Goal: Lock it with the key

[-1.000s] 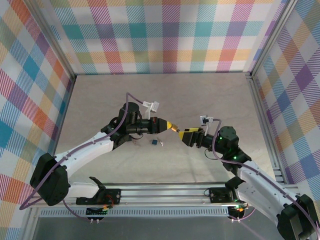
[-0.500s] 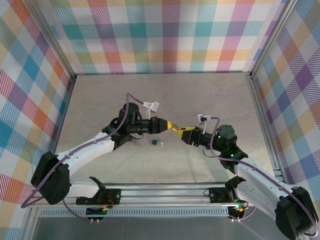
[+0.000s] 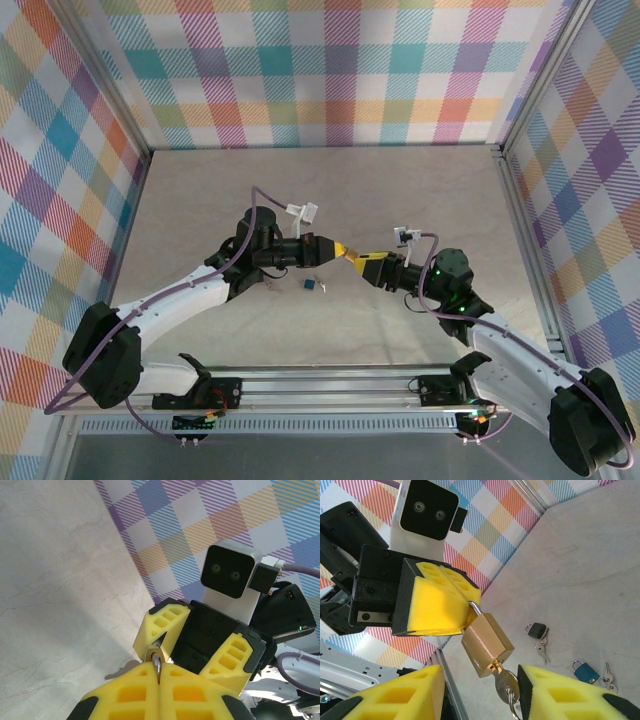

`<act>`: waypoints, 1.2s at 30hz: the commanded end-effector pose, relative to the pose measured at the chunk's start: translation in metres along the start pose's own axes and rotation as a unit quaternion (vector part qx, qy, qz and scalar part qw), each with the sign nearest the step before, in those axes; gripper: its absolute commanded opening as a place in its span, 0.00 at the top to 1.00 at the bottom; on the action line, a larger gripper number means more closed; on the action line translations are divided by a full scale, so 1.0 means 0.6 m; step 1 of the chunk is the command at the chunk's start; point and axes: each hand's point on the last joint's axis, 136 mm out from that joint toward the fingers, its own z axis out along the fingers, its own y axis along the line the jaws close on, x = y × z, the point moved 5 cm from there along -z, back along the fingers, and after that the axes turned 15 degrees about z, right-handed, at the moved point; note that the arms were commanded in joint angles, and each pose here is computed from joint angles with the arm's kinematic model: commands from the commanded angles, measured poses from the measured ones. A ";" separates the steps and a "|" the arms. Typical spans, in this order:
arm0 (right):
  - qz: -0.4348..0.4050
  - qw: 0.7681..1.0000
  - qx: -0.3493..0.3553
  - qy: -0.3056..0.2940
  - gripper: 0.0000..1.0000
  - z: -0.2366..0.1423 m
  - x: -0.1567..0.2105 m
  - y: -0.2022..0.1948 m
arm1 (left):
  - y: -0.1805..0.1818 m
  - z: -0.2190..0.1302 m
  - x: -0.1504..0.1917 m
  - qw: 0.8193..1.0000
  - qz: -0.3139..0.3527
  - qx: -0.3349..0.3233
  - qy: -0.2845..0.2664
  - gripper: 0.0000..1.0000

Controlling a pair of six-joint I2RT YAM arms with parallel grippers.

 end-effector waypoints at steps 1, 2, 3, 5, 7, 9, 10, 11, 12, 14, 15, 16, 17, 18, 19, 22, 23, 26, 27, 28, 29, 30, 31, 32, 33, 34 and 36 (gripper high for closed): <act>-0.015 1.000 -0.019 -0.001 0.60 -0.002 0.001 0.005 | -0.005 -0.003 -0.011 1.000 0.011 0.020 -0.015 1.00; -0.015 1.000 -0.021 -0.001 0.60 -0.002 0.001 0.006 | -0.005 -0.003 -0.011 1.000 0.010 0.021 -0.016 1.00; -0.015 1.000 -0.021 0.002 0.62 -0.002 0.002 0.005 | -0.005 -0.003 -0.012 1.000 0.011 0.023 -0.017 1.00; -0.015 1.000 -0.021 0.004 0.64 -0.002 0.003 0.004 | -0.006 -0.004 -0.012 0.999 0.010 0.026 -0.019 1.00; -0.017 1.000 -0.023 0.004 0.66 -0.003 0.004 0.006 | -0.006 -0.003 -0.011 0.999 0.008 0.029 -0.019 1.00; -0.018 1.000 -0.024 0.004 0.67 -0.004 0.005 0.006 | -0.007 -0.004 -0.011 0.999 0.008 0.034 -0.020 1.00; -0.019 1.000 -0.024 0.004 0.68 -0.005 0.005 0.006 | -0.008 -0.004 -0.011 0.999 0.009 0.035 -0.021 1.00; -0.020 1.000 -0.024 0.002 0.68 -0.005 0.005 0.007 | -0.008 -0.004 -0.011 0.999 0.007 0.036 -0.022 1.00; -0.022 0.999 -0.026 0.000 0.69 -0.006 0.004 0.009 | -0.008 -0.004 -0.011 0.999 0.008 0.037 -0.022 1.00; -0.025 0.999 -0.027 -0.002 0.69 -0.009 0.005 0.010 | -0.008 -0.003 -0.009 0.999 0.007 0.040 -0.020 1.00; -0.027 0.999 -0.027 -0.004 0.69 -0.010 0.005 0.011 | -0.008 -0.003 -0.009 0.999 0.006 0.041 -0.020 1.00; -0.030 0.999 -0.029 -0.006 0.69 -0.011 0.004 0.013 | -0.008 -0.003 -0.008 0.999 0.006 0.042 -0.019 1.00; -0.032 0.999 -0.030 -0.008 0.70 -0.012 0.004 0.014 | -0.007 -0.002 -0.008 0.999 0.005 0.042 -0.019 1.00; -0.034 0.999 -0.031 -0.009 0.70 -0.013 0.003 0.016 | -0.007 -0.002 -0.008 0.999 0.004 0.042 -0.019 1.00; -0.036 0.999 -0.032 -0.010 0.71 -0.014 0.003 0.017 | -0.007 -0.002 -0.007 0.999 0.004 0.043 -0.019 1.00; -0.038 0.999 -0.033 -0.011 0.73 -0.015 0.003 0.018 | -0.007 -0.002 -0.007 0.999 0.004 0.045 -0.019 1.00; -0.039 0.999 -0.033 -0.011 0.73 -0.015 0.003 0.018 | -0.007 -0.001 -0.007 0.999 0.003 0.045 -0.018 1.00; -0.040 0.999 -0.034 -0.013 0.75 -0.016 0.002 0.019 | -0.006 -0.001 -0.005 0.999 0.002 0.047 -0.016 1.00; -0.040 0.999 -0.033 -0.013 0.76 -0.016 0.002 0.019 | -0.006 -0.001 -0.005 0.999 0.002 0.048 -0.017 1.00; -0.041 0.999 -0.033 -0.013 0.76 -0.016 0.002 0.019 | -0.005 0.000 -0.004 0.999 0.000 0.048 -0.016 1.00; -0.042 0.998 -0.033 -0.014 0.76 -0.016 0.002 0.020 | -0.006 0.000 -0.004 0.999 0.000 0.050 -0.017 1.00; -0.041 0.999 -0.032 -0.015 0.76 -0.016 0.001 0.019 | -0.006 0.000 -0.004 0.999 -0.001 0.051 -0.017 1.00; -0.041 0.999 -0.032 -0.015 0.77 -0.015 0.001 0.019 | -0.006 0.001 -0.004 0.999 -0.001 0.052 -0.016 1.00; -0.041 0.999 -0.031 -0.016 0.77 -0.015 0.001 0.018 | -0.006 0.001 -0.004 0.998 -0.002 0.054 -0.016 1.00; -0.041 0.999 -0.031 -0.016 0.77 -0.015 0.001 0.018 | -0.006 0.001 -0.003 0.998 -0.003 0.055 -0.015 1.00; -0.051 0.998 -0.041 -0.024 0.78 -0.016 -0.004 0.025 | -0.005 0.002 -0.003 0.998 -0.004 0.058 -0.015 1.00; -0.050 0.998 -0.041 -0.025 0.78 -0.015 -0.005 0.026 | -0.005 0.004 -0.002 0.998 -0.006 0.061 -0.014 1.00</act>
